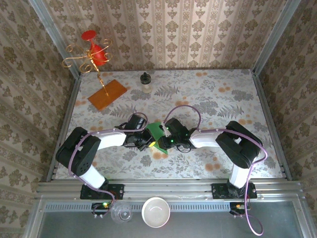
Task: Fold a paper plane with a square sheet of paper (pick it up from the middle)
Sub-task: Third fold the triangle at the center of the table.
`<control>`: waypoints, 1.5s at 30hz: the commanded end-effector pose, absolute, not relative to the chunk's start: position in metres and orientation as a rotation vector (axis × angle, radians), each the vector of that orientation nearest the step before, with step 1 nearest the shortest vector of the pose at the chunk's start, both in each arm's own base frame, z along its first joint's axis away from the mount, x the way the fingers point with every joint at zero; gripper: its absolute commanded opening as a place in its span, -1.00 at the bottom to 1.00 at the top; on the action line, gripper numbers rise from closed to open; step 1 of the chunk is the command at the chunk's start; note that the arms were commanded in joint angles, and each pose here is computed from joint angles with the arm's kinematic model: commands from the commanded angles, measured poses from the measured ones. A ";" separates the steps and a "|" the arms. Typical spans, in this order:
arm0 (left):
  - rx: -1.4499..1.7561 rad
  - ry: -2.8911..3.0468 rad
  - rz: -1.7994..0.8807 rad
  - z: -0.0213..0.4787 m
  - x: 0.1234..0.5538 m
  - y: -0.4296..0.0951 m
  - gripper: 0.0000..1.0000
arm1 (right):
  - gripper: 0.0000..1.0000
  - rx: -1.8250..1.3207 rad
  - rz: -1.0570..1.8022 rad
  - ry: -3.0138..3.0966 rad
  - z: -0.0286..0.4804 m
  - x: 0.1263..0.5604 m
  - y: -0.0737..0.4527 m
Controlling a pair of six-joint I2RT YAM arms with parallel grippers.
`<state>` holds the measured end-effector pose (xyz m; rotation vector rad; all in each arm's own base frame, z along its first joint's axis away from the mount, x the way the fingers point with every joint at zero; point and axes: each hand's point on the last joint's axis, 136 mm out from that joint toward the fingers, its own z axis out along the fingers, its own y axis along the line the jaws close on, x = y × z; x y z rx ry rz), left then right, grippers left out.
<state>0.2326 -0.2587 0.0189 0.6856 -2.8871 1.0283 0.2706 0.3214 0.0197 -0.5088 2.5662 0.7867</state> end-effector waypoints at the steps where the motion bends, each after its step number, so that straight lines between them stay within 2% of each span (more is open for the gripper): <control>1: 0.715 -2.909 0.866 -0.004 0.213 -0.237 -0.86 | -0.39 -0.397 0.748 2.653 0.018 0.268 0.305; 6: 0.688 -2.931 0.857 -0.008 0.213 -0.235 -0.86 | -0.11 -0.249 0.747 2.618 0.049 0.279 0.291; 11: 0.680 -2.940 0.852 -0.010 0.214 -0.234 -0.86 | -0.08 -0.148 0.733 2.619 0.065 0.282 0.270; 19: 0.685 -2.942 0.853 -0.011 0.214 -0.234 -0.86 | -0.47 -0.360 0.962 2.653 0.067 0.251 0.299; 23: 0.683 -2.939 0.858 -0.010 0.213 -0.234 -0.86 | -0.58 -0.402 1.021 2.671 0.061 0.247 0.312; 32: 0.674 -2.936 0.881 -0.006 0.214 -0.236 -0.86 | -0.63 -0.486 1.088 2.722 0.046 0.242 0.333; 45: 0.660 -2.930 0.939 0.005 0.218 -0.242 -0.85 | -0.66 -0.496 1.060 2.792 0.022 0.241 0.334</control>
